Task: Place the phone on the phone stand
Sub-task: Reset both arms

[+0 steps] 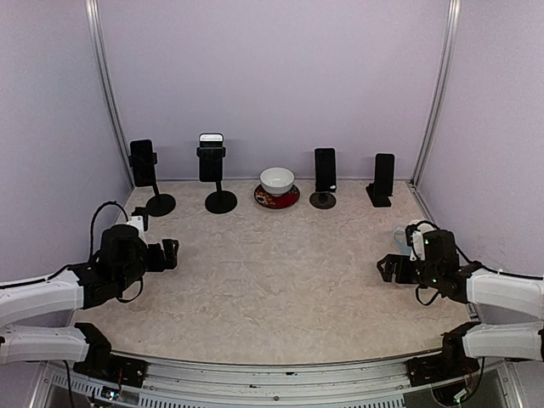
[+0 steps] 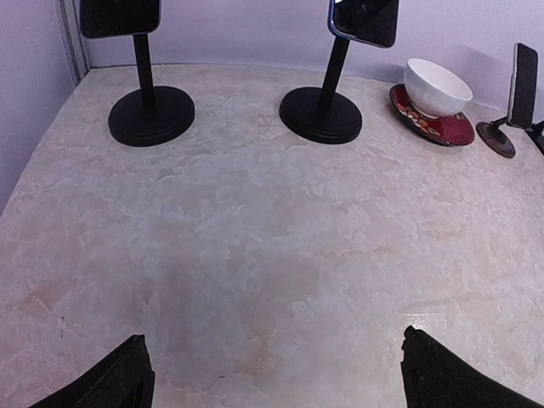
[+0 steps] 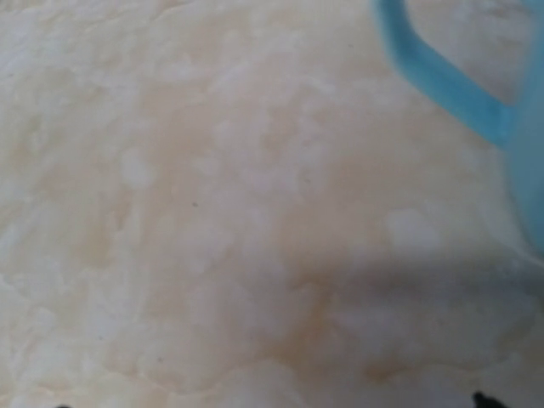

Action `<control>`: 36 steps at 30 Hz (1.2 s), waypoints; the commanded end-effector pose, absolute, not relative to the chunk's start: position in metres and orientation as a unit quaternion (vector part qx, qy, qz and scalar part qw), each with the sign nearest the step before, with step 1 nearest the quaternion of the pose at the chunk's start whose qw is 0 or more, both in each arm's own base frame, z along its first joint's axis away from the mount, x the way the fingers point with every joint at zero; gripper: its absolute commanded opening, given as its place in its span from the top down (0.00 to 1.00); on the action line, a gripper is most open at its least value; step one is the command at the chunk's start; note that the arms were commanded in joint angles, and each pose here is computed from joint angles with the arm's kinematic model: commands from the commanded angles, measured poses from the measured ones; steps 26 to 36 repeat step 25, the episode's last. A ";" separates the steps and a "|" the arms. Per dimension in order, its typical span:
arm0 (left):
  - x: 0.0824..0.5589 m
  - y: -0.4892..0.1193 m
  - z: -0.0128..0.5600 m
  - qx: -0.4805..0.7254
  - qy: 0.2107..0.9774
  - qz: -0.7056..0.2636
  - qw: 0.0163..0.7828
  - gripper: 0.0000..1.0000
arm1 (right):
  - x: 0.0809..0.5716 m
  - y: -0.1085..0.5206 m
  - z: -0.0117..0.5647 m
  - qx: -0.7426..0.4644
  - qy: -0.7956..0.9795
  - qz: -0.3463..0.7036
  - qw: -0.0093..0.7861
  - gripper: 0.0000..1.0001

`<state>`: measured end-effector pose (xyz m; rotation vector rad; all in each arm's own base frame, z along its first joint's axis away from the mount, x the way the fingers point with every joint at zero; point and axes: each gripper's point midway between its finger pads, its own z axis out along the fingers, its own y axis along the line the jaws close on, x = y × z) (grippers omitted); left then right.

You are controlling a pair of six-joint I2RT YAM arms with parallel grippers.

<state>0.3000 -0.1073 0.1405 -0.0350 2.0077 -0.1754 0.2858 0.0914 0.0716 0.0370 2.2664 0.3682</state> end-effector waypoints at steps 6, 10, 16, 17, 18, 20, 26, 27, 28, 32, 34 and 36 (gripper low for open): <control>0.294 -0.113 0.124 -0.046 0.833 -0.102 0.542 0.01 | 0.286 0.071 0.084 0.075 0.881 0.134 0.448 0.00; 0.290 -0.116 0.117 -0.041 0.833 -0.105 0.542 0.01 | 0.284 0.069 0.089 0.077 0.873 0.138 0.462 0.00; 0.289 -0.116 0.114 -0.035 0.835 -0.098 0.540 0.01 | 0.280 0.068 0.090 0.083 0.869 0.144 0.467 0.00; 0.289 -0.118 0.113 -0.031 0.835 -0.102 0.540 0.01 | 0.280 0.068 0.090 0.083 0.869 0.144 0.467 0.00; 0.289 -0.120 0.112 -0.028 0.836 -0.105 0.538 0.01 | 0.280 0.068 0.089 0.083 0.869 0.144 0.467 0.00; 0.291 -0.123 0.110 -0.023 0.841 -0.105 0.530 0.01 | 0.279 0.068 0.089 0.083 0.869 0.144 0.466 0.00; 0.293 -0.130 0.102 -0.004 0.854 -0.098 0.511 0.01 | 0.279 0.068 0.089 0.084 0.869 0.144 0.466 0.00; 0.293 -0.130 0.102 -0.004 0.854 -0.098 0.511 0.01 | 0.279 0.068 0.089 0.084 0.869 0.144 0.466 0.00; 0.293 -0.130 0.102 -0.004 0.854 -0.098 0.511 0.01 | 0.279 0.068 0.089 0.084 0.869 0.144 0.466 0.00; 0.293 -0.130 0.102 -0.004 0.854 -0.098 0.511 0.01 | 0.279 0.068 0.089 0.084 0.869 0.144 0.466 0.00; 0.293 -0.130 0.102 -0.004 0.854 -0.098 0.511 0.01 | 0.279 0.068 0.089 0.084 0.869 0.144 0.466 0.00; 0.293 -0.130 0.102 -0.004 0.854 -0.098 0.511 0.01 | 0.279 0.068 0.089 0.084 0.869 0.144 0.466 0.00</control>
